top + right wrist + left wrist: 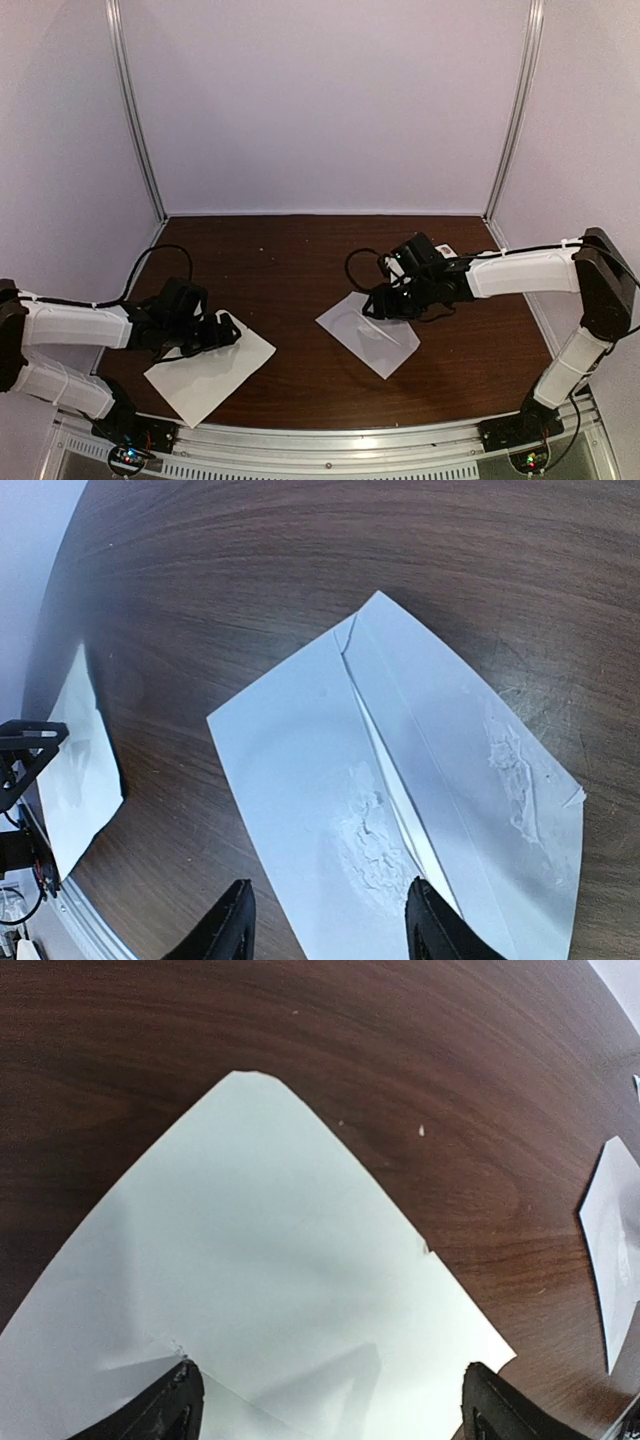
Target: Place the letter into the envelope and seal it
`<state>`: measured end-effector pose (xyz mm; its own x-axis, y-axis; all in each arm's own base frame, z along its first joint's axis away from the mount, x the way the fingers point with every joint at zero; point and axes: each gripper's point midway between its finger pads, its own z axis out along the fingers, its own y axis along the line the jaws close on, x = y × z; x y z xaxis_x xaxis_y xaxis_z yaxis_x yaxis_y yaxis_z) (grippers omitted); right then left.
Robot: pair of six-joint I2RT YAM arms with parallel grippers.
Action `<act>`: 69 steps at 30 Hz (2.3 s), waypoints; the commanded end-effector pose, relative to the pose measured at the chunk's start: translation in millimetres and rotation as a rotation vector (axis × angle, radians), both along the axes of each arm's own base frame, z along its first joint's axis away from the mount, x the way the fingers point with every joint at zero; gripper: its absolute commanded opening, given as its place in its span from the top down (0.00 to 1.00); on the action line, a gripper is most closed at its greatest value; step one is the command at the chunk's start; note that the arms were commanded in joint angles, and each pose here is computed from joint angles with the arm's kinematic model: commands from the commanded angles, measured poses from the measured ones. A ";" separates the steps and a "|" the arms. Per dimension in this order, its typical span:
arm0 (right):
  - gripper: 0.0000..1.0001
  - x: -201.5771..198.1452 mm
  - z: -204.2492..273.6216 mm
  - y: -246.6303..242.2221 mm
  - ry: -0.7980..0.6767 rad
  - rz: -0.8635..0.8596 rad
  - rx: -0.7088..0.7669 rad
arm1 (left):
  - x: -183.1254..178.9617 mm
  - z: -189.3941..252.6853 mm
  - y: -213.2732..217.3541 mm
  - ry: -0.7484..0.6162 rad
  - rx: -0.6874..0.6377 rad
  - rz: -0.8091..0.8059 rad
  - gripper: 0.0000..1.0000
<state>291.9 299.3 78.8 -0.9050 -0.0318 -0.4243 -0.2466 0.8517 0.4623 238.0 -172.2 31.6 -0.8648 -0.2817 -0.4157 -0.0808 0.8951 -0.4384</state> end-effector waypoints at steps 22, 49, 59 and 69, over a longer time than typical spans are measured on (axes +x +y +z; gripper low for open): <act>0.34 -84.2 31.9 72.5 0.096 0.066 0.355 | 33.7 69.2 -143.6 -0.180 -0.186 -0.193 0.08; 0.49 -145.6 -9.5 127.8 0.255 0.092 0.371 | -21.6 19.3 -16.6 -0.016 -0.135 -0.108 0.04; 0.58 -150.7 -25.7 136.3 0.288 0.022 0.380 | -25.1 14.1 -26.8 -0.015 -0.150 -0.188 0.04; 0.63 -151.2 -38.5 144.7 0.326 -0.019 0.370 | -31.4 7.2 -30.1 -0.002 -0.172 -0.217 0.04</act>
<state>137.2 432.6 35.1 -0.9940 0.0525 -0.0964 -0.0409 0.6378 0.7691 207.1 -199.1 39.4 -0.9132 -0.1744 -0.3684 0.0744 0.8173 -0.5714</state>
